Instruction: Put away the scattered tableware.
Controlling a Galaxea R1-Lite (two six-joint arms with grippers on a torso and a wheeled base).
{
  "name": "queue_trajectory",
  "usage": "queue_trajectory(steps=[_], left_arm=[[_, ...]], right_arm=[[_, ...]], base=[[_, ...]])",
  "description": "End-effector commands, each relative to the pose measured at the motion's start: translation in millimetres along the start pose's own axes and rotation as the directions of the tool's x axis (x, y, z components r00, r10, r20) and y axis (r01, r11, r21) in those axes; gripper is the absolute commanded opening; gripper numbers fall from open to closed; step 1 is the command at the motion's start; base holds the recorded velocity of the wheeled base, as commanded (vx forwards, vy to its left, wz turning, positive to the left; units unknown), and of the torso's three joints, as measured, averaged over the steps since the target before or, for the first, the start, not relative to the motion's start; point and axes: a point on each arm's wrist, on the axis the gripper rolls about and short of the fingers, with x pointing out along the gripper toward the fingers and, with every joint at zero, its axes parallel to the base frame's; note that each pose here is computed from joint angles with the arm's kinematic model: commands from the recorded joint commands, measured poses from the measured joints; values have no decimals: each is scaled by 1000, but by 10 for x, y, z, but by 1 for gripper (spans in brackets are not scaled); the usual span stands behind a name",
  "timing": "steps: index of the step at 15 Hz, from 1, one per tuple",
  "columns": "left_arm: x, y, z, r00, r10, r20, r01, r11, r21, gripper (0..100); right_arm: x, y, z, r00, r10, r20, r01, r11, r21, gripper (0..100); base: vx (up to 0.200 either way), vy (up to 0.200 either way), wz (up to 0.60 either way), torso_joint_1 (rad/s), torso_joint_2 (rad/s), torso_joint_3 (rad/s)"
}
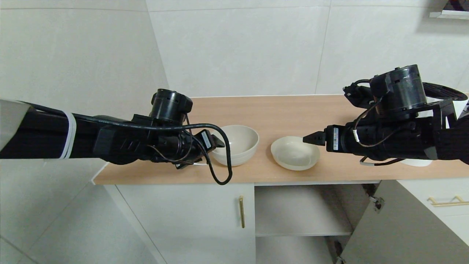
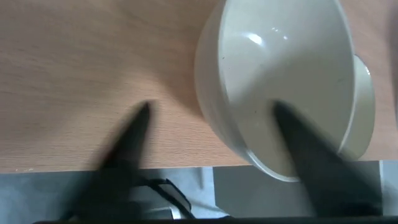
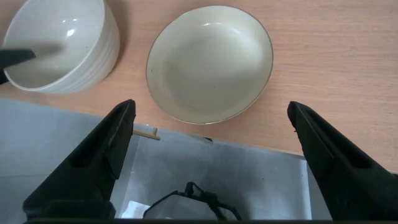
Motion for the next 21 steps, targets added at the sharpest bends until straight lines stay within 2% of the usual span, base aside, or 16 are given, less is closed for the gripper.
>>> queue_trajectory(steps=[1, 12, 14, 17, 21], left_arm=[[13, 1, -2, 1000, 1, -2, -1, 1000, 0, 0], [-193, -43, 47, 999, -20, 33, 20, 1000, 2, 0], [-262, -45, 49, 999, -26, 39, 26, 1000, 6, 0], [-306, -46, 49, 999, -31, 43, 31, 999, 8, 0], [-300, -45, 47, 999, -30, 42, 30, 1000, 8, 0]], right_arm=[[-3, 2, 1, 1000, 1, 1, -1, 1000, 0, 100], [104, 4, -13, 1000, -18, -14, 18, 1000, 7, 100], [230, 4, -55, 998, -54, -29, 54, 999, 3, 100], [490, -21, -135, 984, -175, -37, 175, 984, -12, 100], [780, -124, -212, 969, -236, -71, 235, 972, -13, 100]], base=[[0, 0, 0, 0, 0, 0], [0, 0, 0, 0, 0, 0], [0, 0, 0, 0, 0, 0], [0, 0, 0, 0, 0, 0], [0, 0, 0, 0, 0, 0]])
